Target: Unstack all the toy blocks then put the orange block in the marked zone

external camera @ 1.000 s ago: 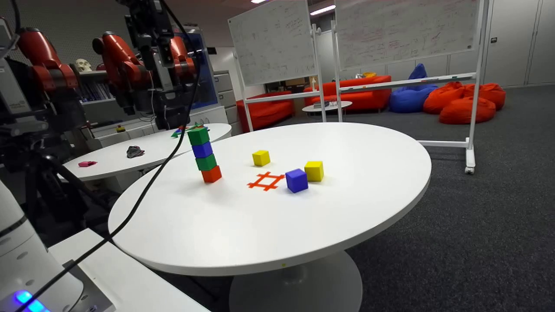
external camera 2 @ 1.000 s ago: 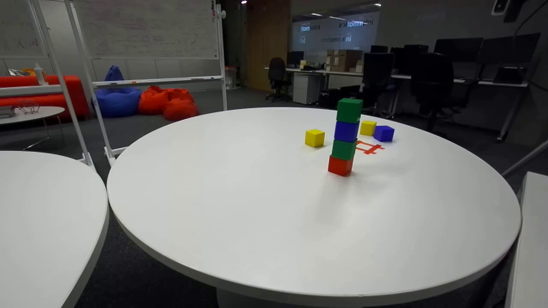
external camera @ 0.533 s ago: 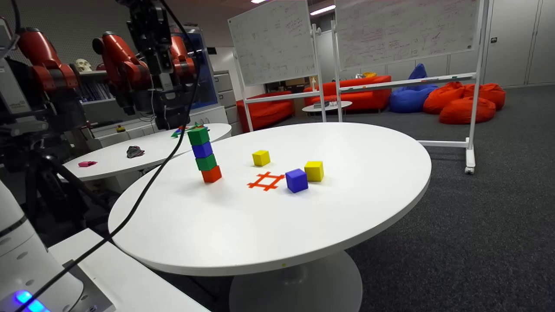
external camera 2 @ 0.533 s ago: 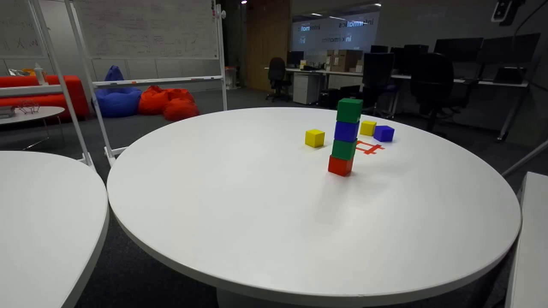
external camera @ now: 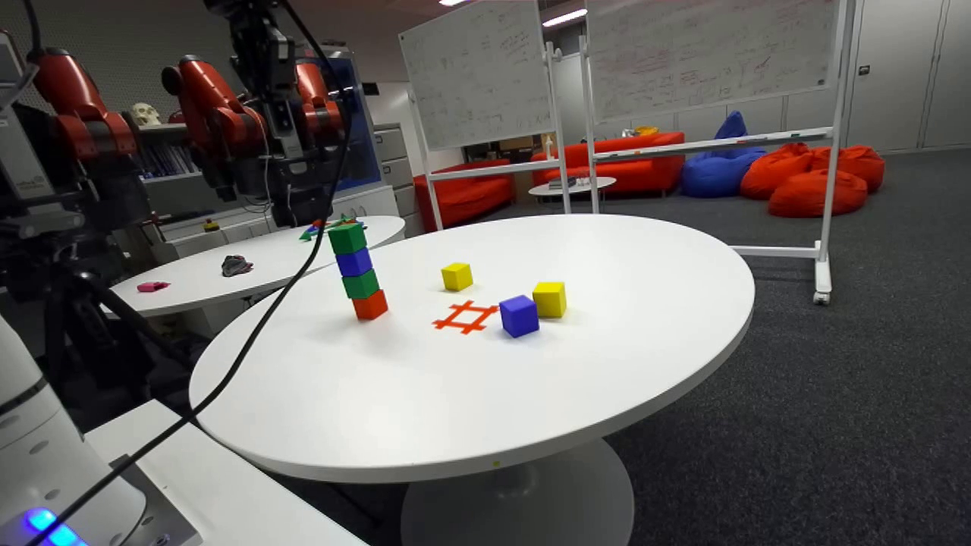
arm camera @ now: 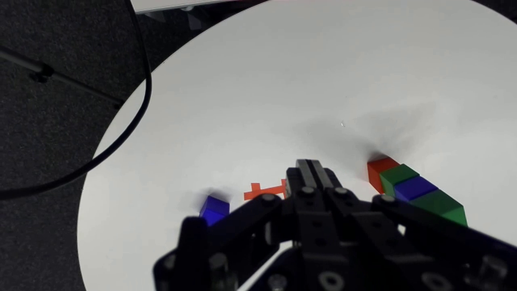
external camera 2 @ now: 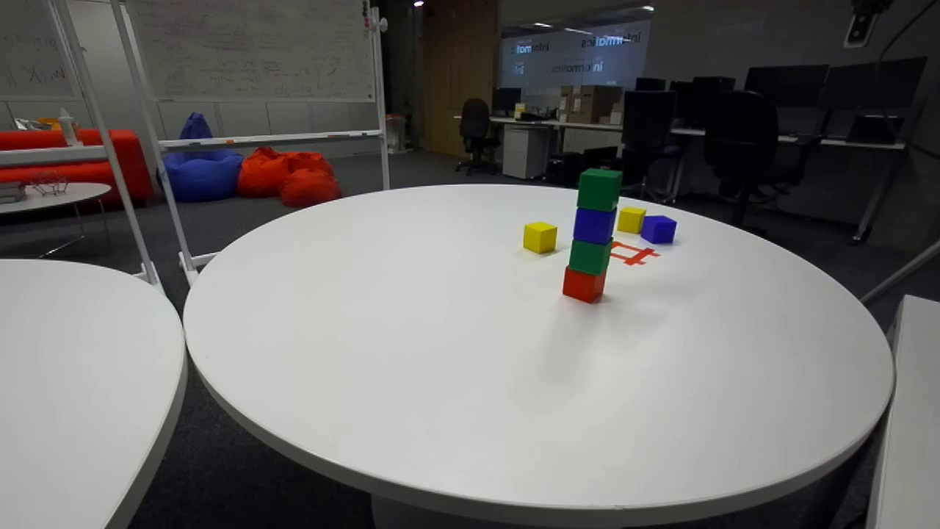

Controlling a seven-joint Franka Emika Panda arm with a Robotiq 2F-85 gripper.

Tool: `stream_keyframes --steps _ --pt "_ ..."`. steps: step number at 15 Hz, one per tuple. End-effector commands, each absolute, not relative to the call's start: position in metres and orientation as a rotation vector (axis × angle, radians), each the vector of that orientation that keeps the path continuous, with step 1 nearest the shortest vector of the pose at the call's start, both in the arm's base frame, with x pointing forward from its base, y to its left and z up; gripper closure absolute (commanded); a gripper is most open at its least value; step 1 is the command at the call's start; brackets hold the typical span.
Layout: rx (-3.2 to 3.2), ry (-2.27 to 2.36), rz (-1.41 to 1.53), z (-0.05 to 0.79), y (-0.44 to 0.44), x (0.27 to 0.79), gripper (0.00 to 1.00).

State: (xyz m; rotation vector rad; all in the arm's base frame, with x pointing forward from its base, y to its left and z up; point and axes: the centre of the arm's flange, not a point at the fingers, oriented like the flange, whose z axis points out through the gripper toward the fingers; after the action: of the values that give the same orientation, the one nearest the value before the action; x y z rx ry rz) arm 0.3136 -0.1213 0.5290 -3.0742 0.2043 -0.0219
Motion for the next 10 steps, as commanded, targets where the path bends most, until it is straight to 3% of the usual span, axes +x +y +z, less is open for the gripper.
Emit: stream_keyframes --steps 1,10 --pt "-3.099 0.205 0.007 0.523 -0.115 0.323 1.00" --pt "-3.159 0.108 0.115 0.503 -0.086 0.342 1.00"
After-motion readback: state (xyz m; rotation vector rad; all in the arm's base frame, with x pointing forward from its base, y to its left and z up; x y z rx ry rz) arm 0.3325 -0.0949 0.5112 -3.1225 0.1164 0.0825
